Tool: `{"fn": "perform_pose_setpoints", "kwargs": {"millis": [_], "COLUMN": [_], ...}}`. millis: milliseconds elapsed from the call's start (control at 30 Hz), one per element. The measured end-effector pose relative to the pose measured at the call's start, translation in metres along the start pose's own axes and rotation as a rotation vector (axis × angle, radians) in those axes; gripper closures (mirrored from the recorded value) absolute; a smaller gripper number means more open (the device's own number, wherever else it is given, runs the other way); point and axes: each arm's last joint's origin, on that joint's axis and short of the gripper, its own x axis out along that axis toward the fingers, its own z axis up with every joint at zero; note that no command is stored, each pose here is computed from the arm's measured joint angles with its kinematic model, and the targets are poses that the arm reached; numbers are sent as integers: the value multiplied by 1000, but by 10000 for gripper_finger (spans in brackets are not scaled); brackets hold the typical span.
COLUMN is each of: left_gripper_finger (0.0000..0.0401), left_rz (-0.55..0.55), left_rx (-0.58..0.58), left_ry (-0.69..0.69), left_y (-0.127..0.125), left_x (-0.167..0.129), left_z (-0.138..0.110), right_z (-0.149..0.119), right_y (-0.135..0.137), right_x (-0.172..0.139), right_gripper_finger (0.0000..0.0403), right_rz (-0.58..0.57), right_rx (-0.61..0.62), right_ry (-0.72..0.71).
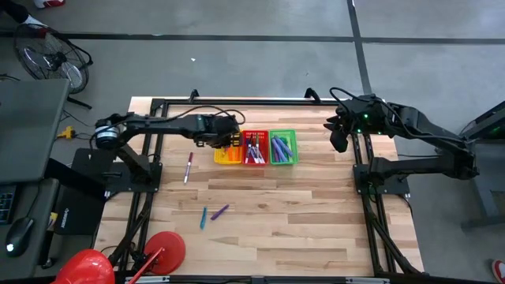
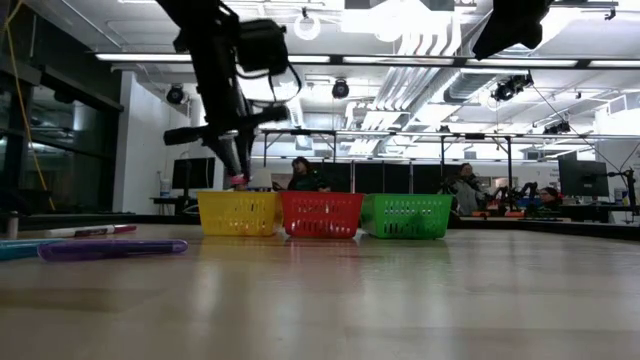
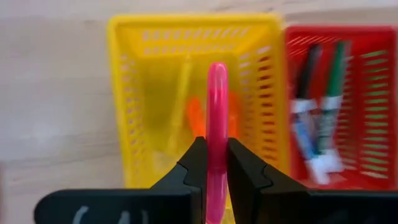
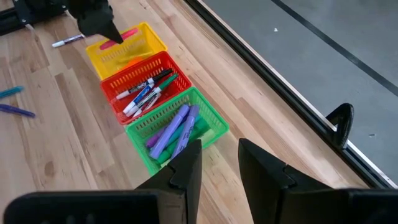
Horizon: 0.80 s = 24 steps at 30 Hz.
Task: Pick & Place Markers
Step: Put the pink pen into the yellow bin
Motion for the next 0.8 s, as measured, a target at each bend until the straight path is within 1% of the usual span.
{"fn": "perform_pose_setpoints", "kwargs": {"millis": [67, 167, 400, 800], "left_gripper_finger": [371, 371, 363, 358], "left_rz": [36, 35, 85, 96], "left_rx": [3, -22, -35, -33], "left_ry": [28, 58, 111, 105], "left_y": [0, -5, -4, -4], "left_x": [7, 19, 37, 40], "left_z": [-2, -3, -8, -9], "right_z": [0, 0, 0, 0], "right_y": [0, 0, 0, 0], "right_x": [0, 0, 0, 0], "right_gripper_finger": [309, 308, 309, 308], "right_rz": [0, 0, 0, 3], "right_rx": [0, 0, -1, -24], "right_ry": [0, 0, 1, 1]}}
